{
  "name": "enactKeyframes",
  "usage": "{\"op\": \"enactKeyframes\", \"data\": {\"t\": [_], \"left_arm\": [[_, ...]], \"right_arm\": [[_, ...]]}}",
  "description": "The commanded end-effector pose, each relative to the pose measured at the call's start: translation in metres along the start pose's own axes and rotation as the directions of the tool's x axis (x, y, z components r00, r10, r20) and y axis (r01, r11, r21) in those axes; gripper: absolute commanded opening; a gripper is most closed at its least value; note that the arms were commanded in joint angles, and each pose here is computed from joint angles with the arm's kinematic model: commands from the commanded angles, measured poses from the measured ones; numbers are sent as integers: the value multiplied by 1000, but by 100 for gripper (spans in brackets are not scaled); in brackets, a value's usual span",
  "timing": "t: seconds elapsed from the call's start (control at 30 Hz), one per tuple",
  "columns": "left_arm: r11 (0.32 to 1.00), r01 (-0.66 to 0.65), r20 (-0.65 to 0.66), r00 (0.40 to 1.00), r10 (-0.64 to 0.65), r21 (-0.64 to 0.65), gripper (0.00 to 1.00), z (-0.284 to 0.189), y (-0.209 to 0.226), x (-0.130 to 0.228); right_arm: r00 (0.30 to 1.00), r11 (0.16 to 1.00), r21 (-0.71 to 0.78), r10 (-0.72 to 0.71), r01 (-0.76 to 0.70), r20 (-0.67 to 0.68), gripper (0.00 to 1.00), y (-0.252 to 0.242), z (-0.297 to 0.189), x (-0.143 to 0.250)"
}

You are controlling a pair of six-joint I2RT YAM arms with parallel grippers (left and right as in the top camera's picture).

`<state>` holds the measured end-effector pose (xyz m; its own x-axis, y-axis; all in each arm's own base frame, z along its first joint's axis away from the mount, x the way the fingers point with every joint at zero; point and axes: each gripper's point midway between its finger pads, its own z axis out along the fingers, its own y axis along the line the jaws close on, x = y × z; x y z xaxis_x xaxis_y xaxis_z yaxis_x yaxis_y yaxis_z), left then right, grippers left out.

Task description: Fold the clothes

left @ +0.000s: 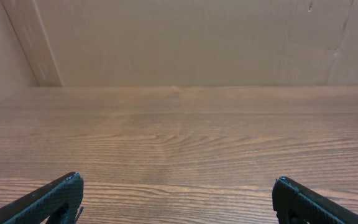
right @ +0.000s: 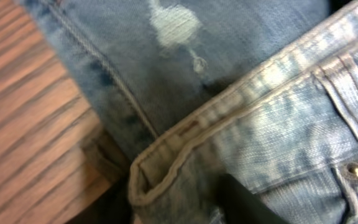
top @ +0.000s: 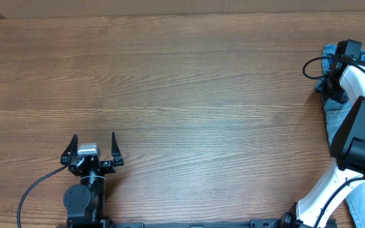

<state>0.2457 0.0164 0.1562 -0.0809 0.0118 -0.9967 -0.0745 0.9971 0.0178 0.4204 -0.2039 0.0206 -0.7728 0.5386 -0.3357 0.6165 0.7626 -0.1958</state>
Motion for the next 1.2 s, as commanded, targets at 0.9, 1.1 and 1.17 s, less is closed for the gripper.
{"op": "enactKeyframes", "data": {"t": [0.9, 1.1, 1.17], "left_arm": [[1000, -15, 6, 1000, 15, 5, 100, 0, -1, 0], [1000, -15, 6, 1000, 15, 4, 100, 0, -1, 0], [1000, -15, 6, 1000, 15, 4, 100, 0, -1, 0]], "right_arm": [[638, 516, -468, -216, 717, 740, 4, 128, -454, 24], [566, 404, -452, -229, 796, 792, 4, 166, -484, 59], [561, 393, -452, -232, 801, 794, 4, 169, -486, 63]]}}
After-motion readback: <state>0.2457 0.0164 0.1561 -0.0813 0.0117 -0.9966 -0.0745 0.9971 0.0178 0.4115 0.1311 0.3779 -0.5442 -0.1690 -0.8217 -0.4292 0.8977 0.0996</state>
